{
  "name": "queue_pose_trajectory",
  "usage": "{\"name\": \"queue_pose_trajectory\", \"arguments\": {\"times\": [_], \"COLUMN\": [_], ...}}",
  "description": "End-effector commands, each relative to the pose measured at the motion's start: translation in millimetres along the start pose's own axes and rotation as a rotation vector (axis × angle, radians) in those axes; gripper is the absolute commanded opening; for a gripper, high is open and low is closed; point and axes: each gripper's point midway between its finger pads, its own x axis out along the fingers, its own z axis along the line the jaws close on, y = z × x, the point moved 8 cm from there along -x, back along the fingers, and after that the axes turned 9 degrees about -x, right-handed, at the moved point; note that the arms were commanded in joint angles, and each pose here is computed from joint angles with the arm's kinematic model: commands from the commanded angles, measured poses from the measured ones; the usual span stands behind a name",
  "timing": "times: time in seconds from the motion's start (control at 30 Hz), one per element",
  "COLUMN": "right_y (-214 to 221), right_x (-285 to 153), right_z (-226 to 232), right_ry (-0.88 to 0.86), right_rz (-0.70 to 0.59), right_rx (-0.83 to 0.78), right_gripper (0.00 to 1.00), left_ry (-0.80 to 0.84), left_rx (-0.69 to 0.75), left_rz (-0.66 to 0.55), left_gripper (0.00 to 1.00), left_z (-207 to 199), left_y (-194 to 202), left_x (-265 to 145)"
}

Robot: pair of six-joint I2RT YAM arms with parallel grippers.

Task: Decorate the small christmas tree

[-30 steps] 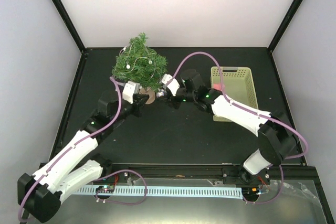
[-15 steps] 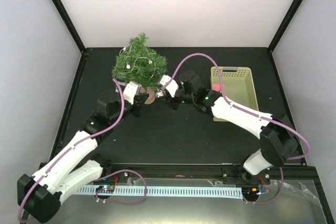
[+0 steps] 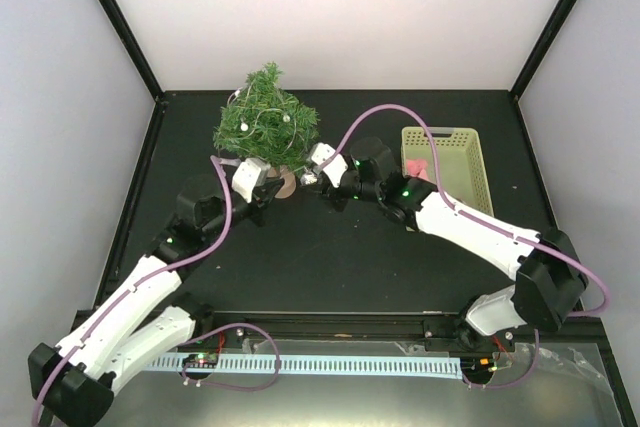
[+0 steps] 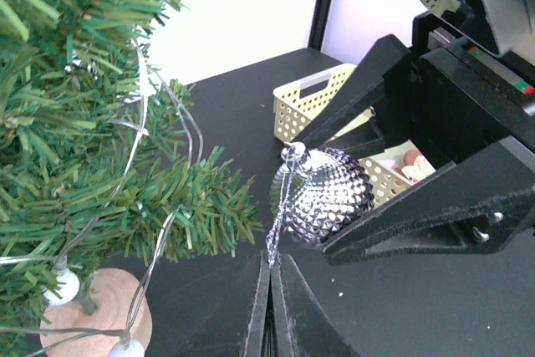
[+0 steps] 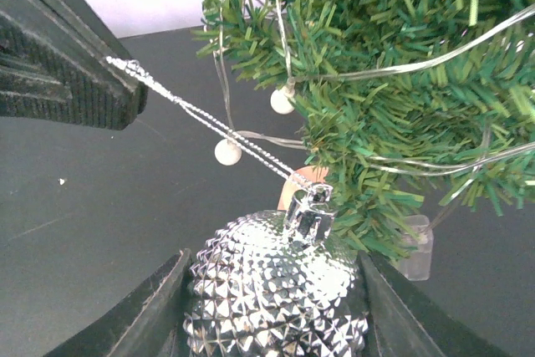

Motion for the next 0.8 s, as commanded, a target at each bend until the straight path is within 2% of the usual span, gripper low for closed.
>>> {"name": "queue_pose_trajectory", "arguments": {"times": [0.0, 0.43, 0.77], "right_y": [-7.3, -2.7, 2.2], "right_x": [-9.7, 13.1, 28.0], "right_z": [-1.1, -18.4, -24.5], "right_ry": [0.039, 0.151, 0.174], "right_rz": [-0.029, 0.033, 0.082], "right_rx": [-0.01, -0.081, -0.114], "right_gripper": [0.38, 0.4, 0.4], "left_ry": [0.062, -0.045, -0.095], "left_rx": [0.087, 0.123, 0.136], "left_rz": [-0.082, -0.043, 0.013], "left_gripper": [0.02, 0.02, 0.02], "left_z": [-10.5, 3.1, 11.6], "left_y": [-19.8, -22.6, -20.3], "left_x": [-9.1, 8.1, 21.0]}}
